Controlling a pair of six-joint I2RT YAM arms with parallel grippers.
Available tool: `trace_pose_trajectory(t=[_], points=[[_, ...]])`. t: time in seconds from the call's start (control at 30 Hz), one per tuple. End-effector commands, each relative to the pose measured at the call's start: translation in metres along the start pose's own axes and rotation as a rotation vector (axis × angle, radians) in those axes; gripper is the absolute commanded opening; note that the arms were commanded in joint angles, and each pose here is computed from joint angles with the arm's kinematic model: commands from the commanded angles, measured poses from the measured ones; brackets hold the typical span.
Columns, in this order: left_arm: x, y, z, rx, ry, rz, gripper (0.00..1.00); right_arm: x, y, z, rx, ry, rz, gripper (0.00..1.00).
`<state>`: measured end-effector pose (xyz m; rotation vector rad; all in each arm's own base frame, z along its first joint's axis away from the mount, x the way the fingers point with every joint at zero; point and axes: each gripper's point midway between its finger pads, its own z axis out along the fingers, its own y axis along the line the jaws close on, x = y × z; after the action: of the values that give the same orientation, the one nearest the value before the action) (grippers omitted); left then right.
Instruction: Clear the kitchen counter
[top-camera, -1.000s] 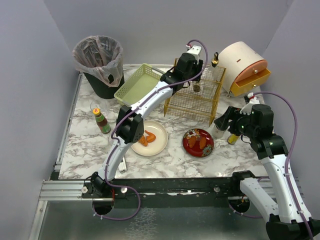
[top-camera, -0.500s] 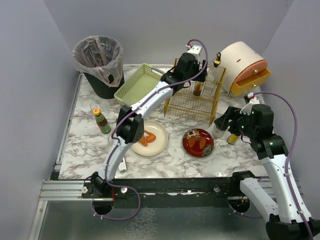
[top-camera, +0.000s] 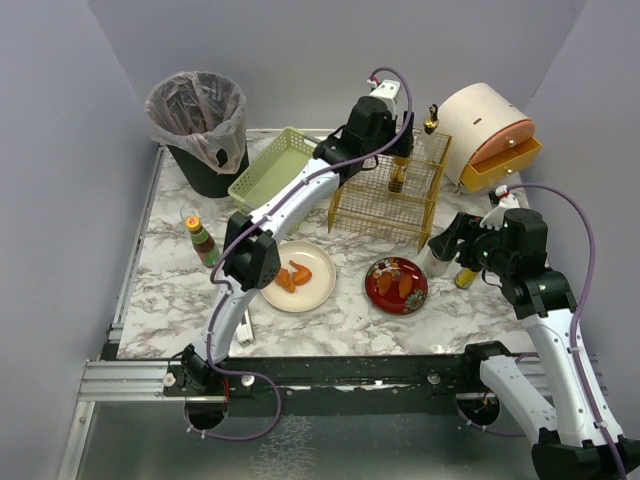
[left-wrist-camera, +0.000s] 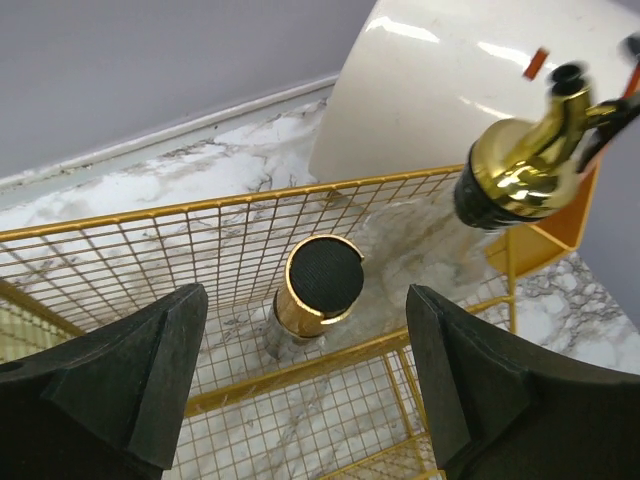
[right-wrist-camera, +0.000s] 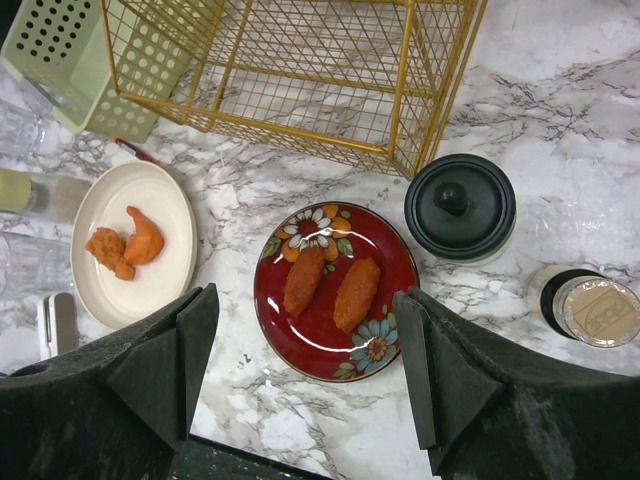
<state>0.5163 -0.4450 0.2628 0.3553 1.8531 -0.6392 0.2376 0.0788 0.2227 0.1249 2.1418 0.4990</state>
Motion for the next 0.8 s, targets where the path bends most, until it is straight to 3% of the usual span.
trace_pose_trajectory(t=[0.0, 0.27, 0.43, 0.77], points=[[-0.082, -0.015, -0.063, 0.003, -0.139, 0.015, 0.88, -0.005, 0.001, 0.000, -0.006, -0.026, 0.012, 0.77], [-0.100, 0.015, -0.136, -0.157, -0.137, 0.030, 0.92, -0.031, 0.008, 0.002, -0.016, -0.080, -0.007, 0.78], [-0.094, 0.045, -0.194, -0.275, -0.130, 0.013, 0.99, -0.038, 0.005, 0.005, 0.002, -0.101, -0.021, 0.80], [-0.065, 0.103, -0.310, -0.474, -0.129, -0.047, 0.99, -0.023, -0.015, 0.023, 0.079, -0.045, -0.021, 0.81]])
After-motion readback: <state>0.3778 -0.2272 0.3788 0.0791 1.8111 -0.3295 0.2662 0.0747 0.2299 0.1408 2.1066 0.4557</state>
